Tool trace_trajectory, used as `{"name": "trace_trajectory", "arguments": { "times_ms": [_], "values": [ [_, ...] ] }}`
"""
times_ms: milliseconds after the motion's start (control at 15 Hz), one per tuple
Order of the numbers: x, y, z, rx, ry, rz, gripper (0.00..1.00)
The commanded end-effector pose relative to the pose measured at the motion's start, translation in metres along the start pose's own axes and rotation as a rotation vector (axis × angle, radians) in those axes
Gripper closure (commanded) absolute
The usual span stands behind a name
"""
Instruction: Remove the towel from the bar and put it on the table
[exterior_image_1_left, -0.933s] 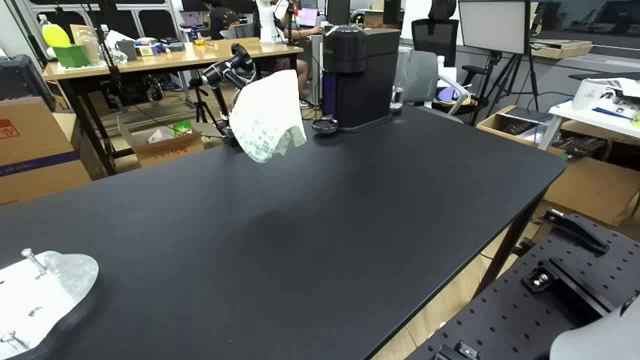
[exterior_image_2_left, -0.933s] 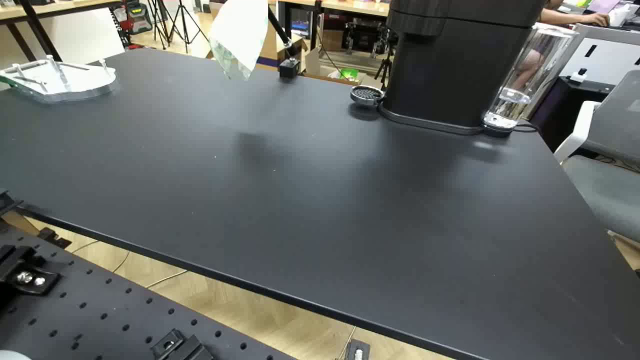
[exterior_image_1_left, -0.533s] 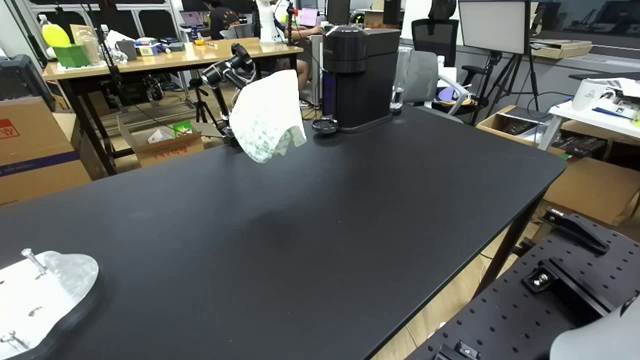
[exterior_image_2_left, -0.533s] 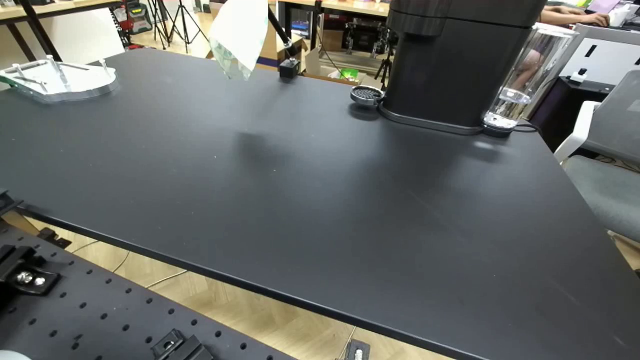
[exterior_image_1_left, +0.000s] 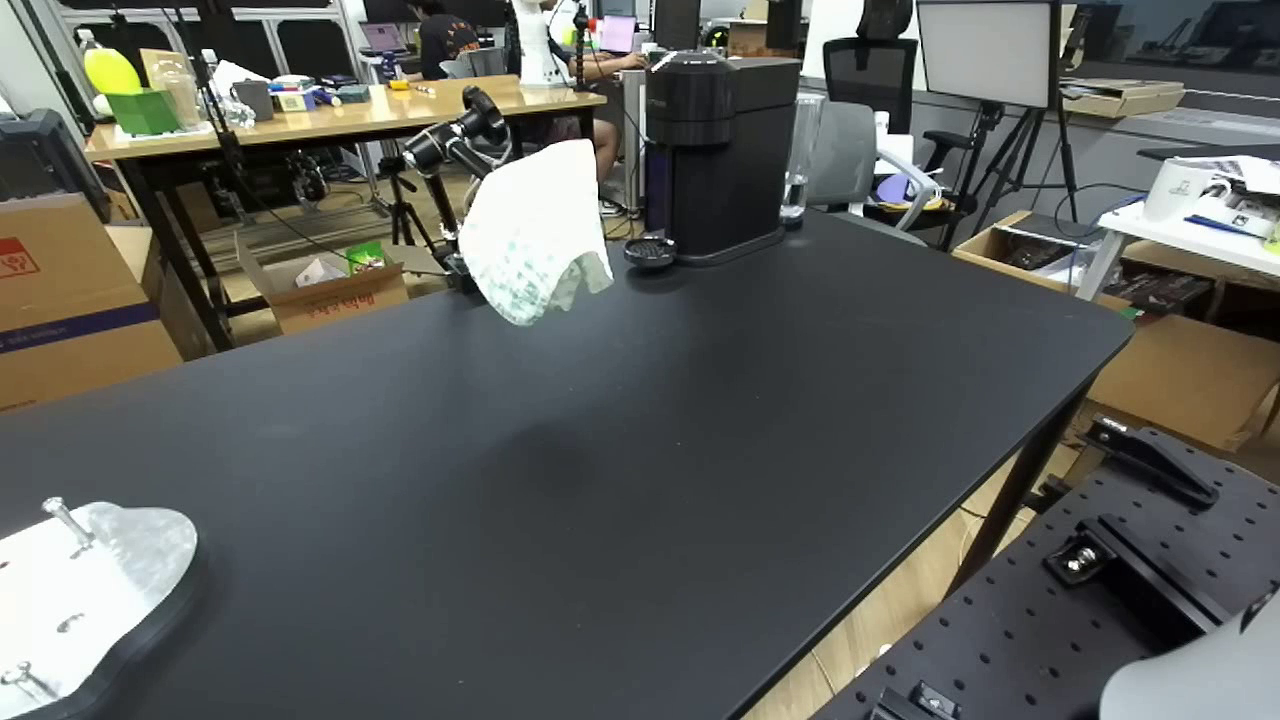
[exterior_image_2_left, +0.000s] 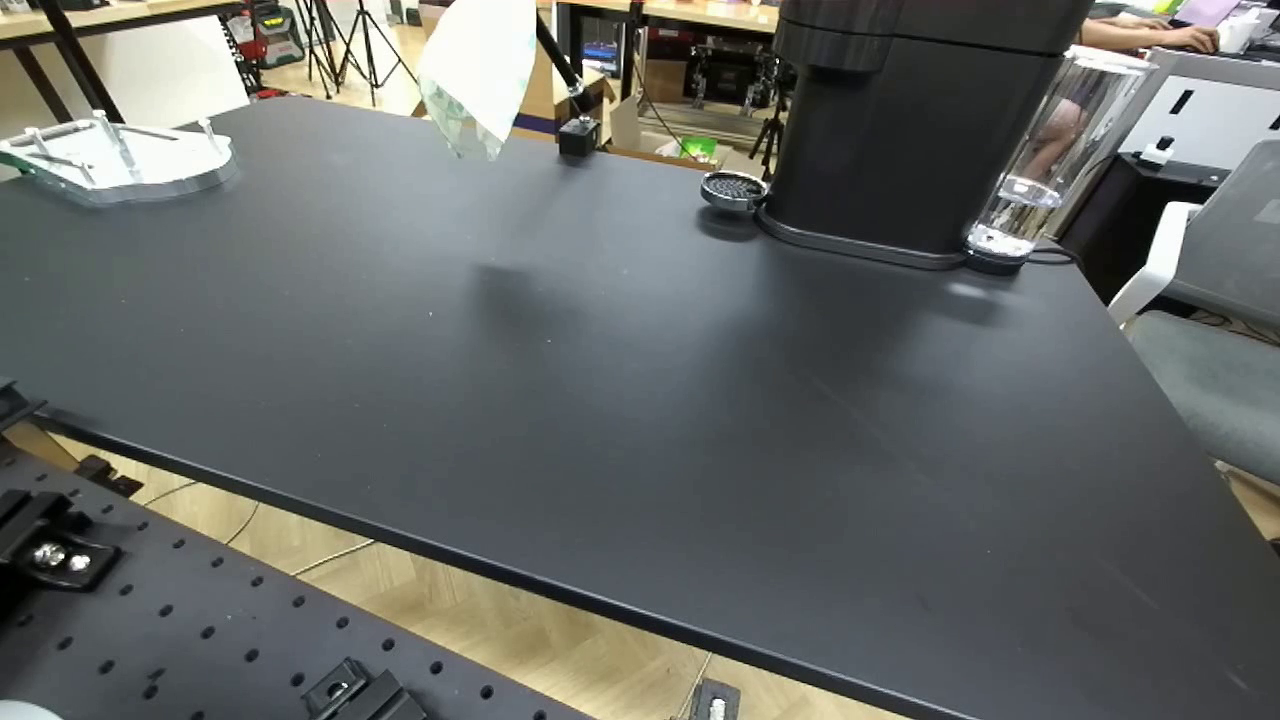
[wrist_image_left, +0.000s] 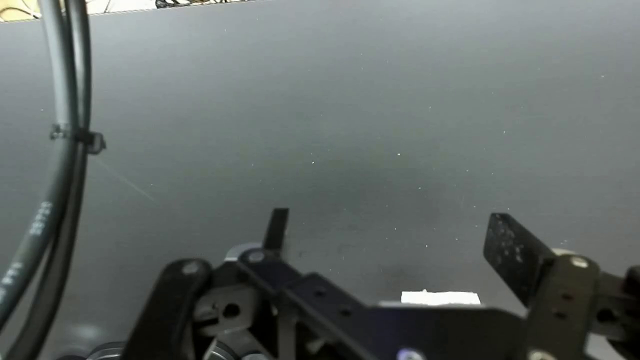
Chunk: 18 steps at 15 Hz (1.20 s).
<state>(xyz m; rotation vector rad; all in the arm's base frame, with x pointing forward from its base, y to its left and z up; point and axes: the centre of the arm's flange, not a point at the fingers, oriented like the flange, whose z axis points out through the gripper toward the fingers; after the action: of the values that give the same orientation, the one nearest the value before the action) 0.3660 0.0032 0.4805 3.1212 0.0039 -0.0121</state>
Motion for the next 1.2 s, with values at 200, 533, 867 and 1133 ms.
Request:
{"name": "trace_trajectory", "arguments": {
  "times_ms": [200,533,867,1133],
  "values": [
    [0.049,0.021,0.024,-0.022,0.056,0.029,0.0],
    [0.112,0.021,0.069,0.002,0.078,-0.01,0.0],
    [0.165,-0.011,0.09,0.037,0.101,-0.132,0.0],
    [0.194,-0.036,0.089,0.055,0.109,-0.233,0.0]
  ]
}}
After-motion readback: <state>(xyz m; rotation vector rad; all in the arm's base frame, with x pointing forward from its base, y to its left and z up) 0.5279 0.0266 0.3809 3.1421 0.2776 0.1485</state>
